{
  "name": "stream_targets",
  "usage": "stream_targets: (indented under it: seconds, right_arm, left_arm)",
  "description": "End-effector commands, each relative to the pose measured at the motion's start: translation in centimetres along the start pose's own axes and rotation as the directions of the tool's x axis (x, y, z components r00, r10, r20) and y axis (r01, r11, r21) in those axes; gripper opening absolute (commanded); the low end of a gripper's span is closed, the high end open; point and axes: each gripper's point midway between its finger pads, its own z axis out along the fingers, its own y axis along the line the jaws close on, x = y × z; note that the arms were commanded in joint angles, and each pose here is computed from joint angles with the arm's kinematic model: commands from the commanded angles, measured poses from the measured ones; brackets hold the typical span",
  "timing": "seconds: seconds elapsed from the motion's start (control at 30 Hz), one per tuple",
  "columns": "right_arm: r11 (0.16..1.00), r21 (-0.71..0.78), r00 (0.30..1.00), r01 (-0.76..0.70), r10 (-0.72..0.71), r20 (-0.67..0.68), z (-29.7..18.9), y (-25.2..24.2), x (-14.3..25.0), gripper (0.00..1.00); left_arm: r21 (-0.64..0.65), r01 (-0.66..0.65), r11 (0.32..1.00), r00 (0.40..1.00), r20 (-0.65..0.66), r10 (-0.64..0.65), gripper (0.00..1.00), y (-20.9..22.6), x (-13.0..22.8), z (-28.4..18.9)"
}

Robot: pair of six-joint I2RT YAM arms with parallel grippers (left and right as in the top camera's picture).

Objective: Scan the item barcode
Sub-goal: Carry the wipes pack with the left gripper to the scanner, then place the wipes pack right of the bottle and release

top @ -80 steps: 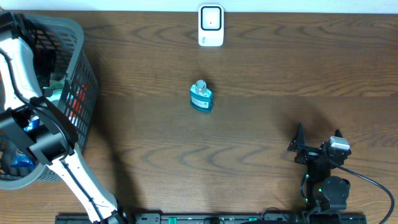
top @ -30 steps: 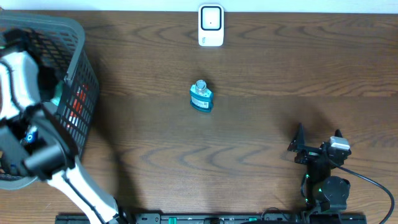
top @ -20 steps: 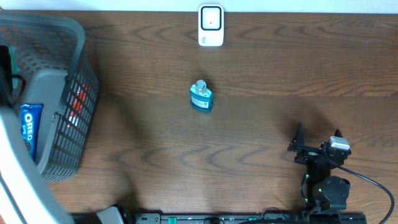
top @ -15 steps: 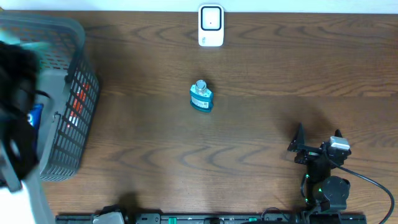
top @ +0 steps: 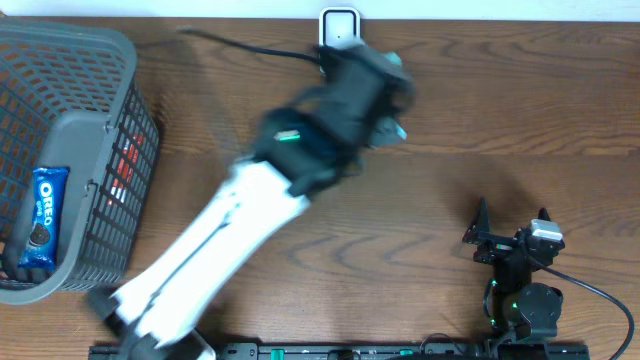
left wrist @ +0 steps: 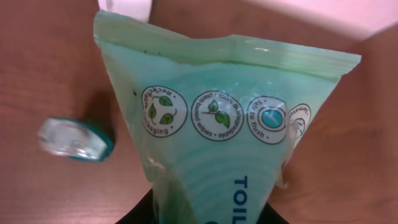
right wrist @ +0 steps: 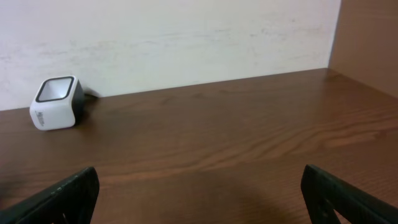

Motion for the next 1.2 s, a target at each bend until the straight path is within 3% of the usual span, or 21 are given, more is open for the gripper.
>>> stream_targets:
  seconds: [0.0,0.2,0.33,0.4,0.43,0.47,0.57,0.67,0.9,1.03,1.17]
  right_arm:
    - [1.0,0.021,1.0,0.013,-0.013,-0.003,0.0,-0.5,0.1,0.99]
    - [1.0,0.021,1.0,0.013,-0.013,-0.003,0.0,-0.5,0.1,0.99]
    - [1.0,0.021,1.0,0.013,-0.013,-0.003,0.0,-0.5,0.1,0.99]
    - [1.0,0.021,1.0,0.013,-0.013,-0.003,0.0,-0.5,0.1,0.99]
    - [1.0,0.021,1.0,0.013,-0.013,-0.003,0.0,-0.5,0.1,0.99]
    - [1.0,0.021,1.0,0.013,-0.013,-0.003,0.0,-0.5,0.1,0.99]
    - [1.0,0.021,1.0,0.013,-0.013,-0.003,0.0,-0.5,0.1,0.99]
    - [1.0,0.021,1.0,0.013,-0.013,-0.003,0.0,-0.5,0.1,0.99]
    - [1.0,0.021,1.0,0.013,-0.013,-0.003,0.0,-0.5,0.1,0.99]
    - [1.0,0.021,1.0,0.013,-0.013,-0.003,0.0,-0.5,0.1,0.99]
    - [1.0,0.021,1.0,0.013,-0.013,-0.003,0.0,-0.5,0.1,0.99]
  left_arm:
    - [-0.132,-0.097,0.986,0.994,-0.06,0.089,0.27,1.1,2.9,5.6]
    - [-0.276,-0.135,0.951,0.974,-0.215,0.076,0.27,4.2,8.2,13.8]
    - [-0.301,-0.157,0.941,0.945,-0.321,0.055,0.27,5.5,11.8,17.4]
    - [-0.306,-0.166,0.937,0.933,-0.356,0.048,0.36,6.0,13.0,18.4]
    - [-0.304,-0.167,0.938,0.925,-0.377,0.043,0.56,6.1,13.6,18.7]
    - [-0.302,-0.166,0.939,0.924,-0.38,0.042,0.69,6.0,13.6,18.8]
    - [-0.299,-0.164,0.94,0.925,-0.377,0.042,0.8,5.9,13.5,18.6]
    - [-0.287,-0.163,0.944,0.928,-0.368,0.048,0.82,5.6,13.0,18.1]
    - [-0.119,-0.258,0.959,0.938,-0.269,0.219,0.83,1.0,7.8,13.2]
    - [0.012,-0.328,0.944,0.94,-0.09,0.328,0.94,-2.6,1.6,6.1]
    - [0.028,-0.266,0.964,0.952,0.164,0.258,0.98,-1.6,-6.8,-4.0]
